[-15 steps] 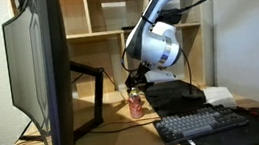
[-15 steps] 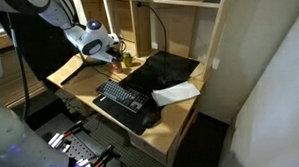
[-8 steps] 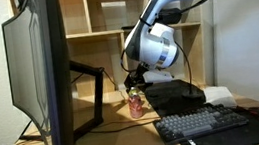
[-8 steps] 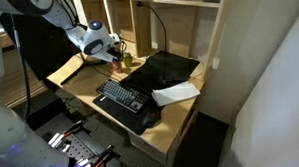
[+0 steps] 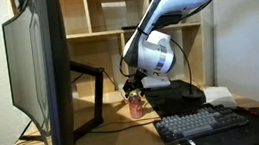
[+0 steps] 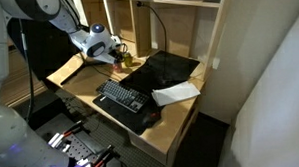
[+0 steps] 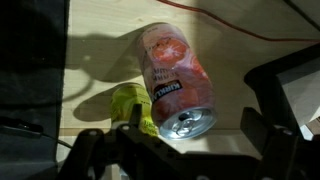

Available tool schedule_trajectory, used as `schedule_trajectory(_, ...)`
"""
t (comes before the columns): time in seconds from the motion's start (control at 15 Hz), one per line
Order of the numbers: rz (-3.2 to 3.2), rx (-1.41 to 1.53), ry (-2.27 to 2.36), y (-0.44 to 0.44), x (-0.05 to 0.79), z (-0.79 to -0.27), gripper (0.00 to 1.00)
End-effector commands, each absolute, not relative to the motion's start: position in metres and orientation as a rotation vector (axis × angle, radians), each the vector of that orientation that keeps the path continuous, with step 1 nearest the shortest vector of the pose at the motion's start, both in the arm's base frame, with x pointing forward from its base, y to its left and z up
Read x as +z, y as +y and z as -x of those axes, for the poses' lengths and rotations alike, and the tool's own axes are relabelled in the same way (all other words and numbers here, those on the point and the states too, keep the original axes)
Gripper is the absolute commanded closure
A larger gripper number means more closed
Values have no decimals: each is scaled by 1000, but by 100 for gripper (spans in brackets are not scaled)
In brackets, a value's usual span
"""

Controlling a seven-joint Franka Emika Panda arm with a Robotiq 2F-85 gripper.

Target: Move the mouse to the bottom of the table, the take the two cans and put them on the paper

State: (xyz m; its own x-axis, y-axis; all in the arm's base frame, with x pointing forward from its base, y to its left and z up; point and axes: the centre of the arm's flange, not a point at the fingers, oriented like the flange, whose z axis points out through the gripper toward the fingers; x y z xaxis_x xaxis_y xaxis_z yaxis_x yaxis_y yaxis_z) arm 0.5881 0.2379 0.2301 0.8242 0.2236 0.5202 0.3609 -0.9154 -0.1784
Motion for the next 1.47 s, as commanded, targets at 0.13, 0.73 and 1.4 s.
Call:
schedule_trajectory(0.13,2767,-728,-449,245,214,-598,0)
schedule_trajectory(0.73,2779,-759,-522,251,206,-596,40)
schedule_trajectory(1.4,2757,-671,-539,255,205,-597,59)
